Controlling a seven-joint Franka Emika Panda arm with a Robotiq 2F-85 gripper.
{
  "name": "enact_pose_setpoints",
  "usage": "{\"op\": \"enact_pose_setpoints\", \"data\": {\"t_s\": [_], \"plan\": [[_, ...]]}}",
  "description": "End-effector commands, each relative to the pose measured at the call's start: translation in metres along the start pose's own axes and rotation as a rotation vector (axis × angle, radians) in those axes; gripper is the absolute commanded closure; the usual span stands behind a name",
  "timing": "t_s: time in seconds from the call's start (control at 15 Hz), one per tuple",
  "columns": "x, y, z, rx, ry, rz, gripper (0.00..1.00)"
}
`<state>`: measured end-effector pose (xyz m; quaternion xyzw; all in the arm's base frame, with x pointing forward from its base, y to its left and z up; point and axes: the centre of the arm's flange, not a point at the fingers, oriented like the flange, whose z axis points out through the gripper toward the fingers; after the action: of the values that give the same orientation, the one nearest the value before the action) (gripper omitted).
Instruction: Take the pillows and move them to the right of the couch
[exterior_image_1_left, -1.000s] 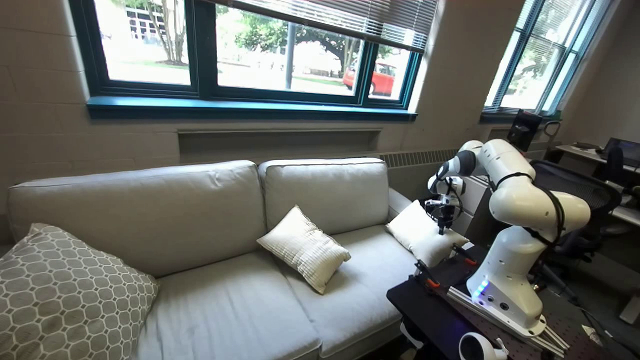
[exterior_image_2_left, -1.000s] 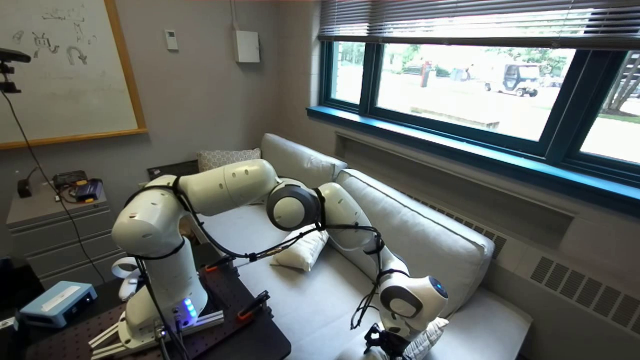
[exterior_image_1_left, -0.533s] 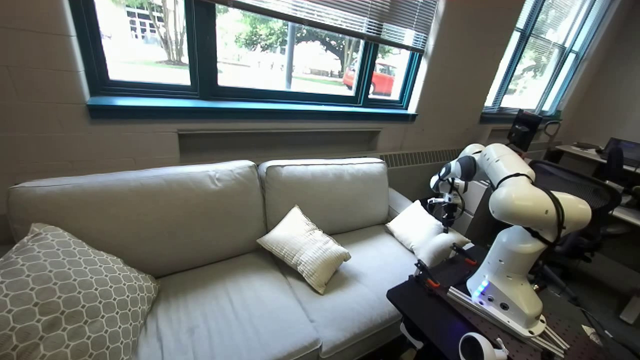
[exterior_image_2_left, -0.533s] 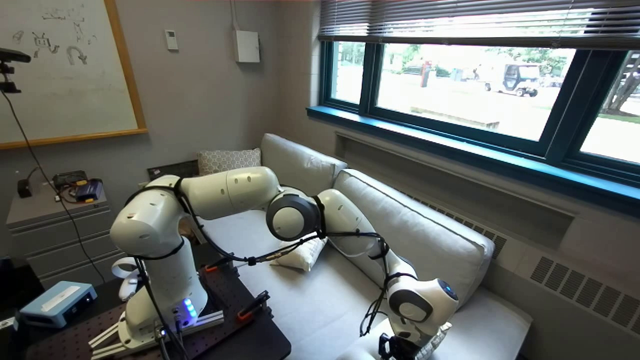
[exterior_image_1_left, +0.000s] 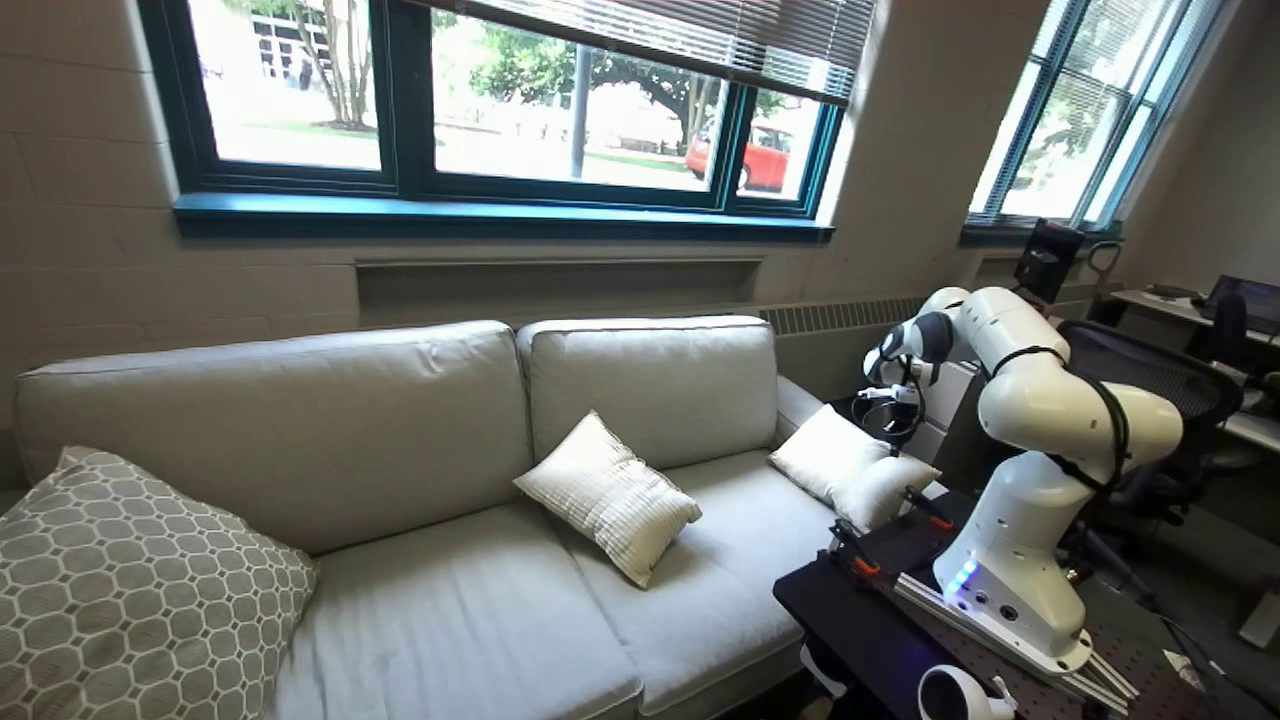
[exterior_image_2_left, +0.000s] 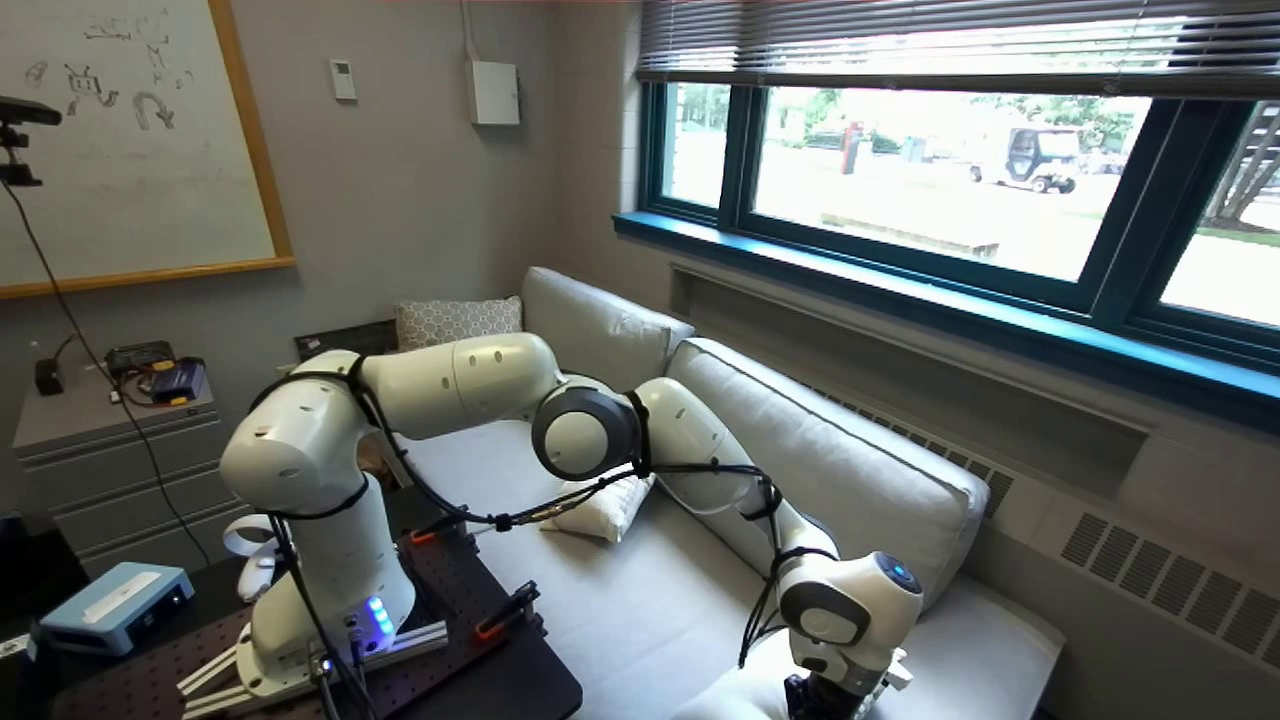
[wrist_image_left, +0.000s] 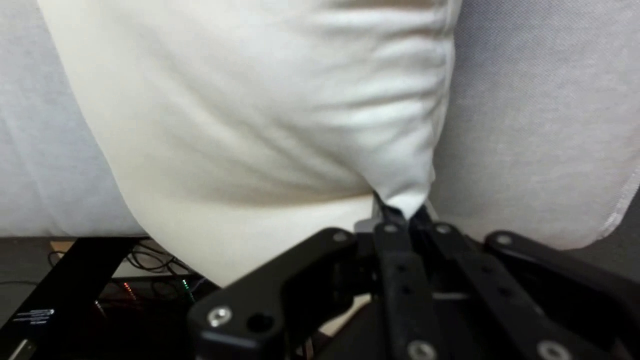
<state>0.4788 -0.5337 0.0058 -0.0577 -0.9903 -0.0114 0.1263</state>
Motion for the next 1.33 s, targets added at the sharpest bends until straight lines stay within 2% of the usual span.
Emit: {"op": "enact_pose_setpoints", "data": {"t_s": [0.0,0.07,0.13,0.53,0.73,1.0,1.27], "plan": [[-0.008,0.006,-0.004,0.039,-0.005,0.034,0.69],[-0.009,0.008,-0.004,0.042,-0.001,0.034,0.69],[-0.011,0.010,-0.004,0.046,0.001,0.032,0.64],[-0.013,0.025,-0.012,0.056,0.013,0.001,0.19],[-0.006,0.032,-0.031,0.105,-0.049,0.003,0.00],[0.006,0.042,-0.068,0.164,-0.151,-0.031,0.00],[0.017,0.072,-0.086,0.177,-0.198,-0.184,0.00]]}}
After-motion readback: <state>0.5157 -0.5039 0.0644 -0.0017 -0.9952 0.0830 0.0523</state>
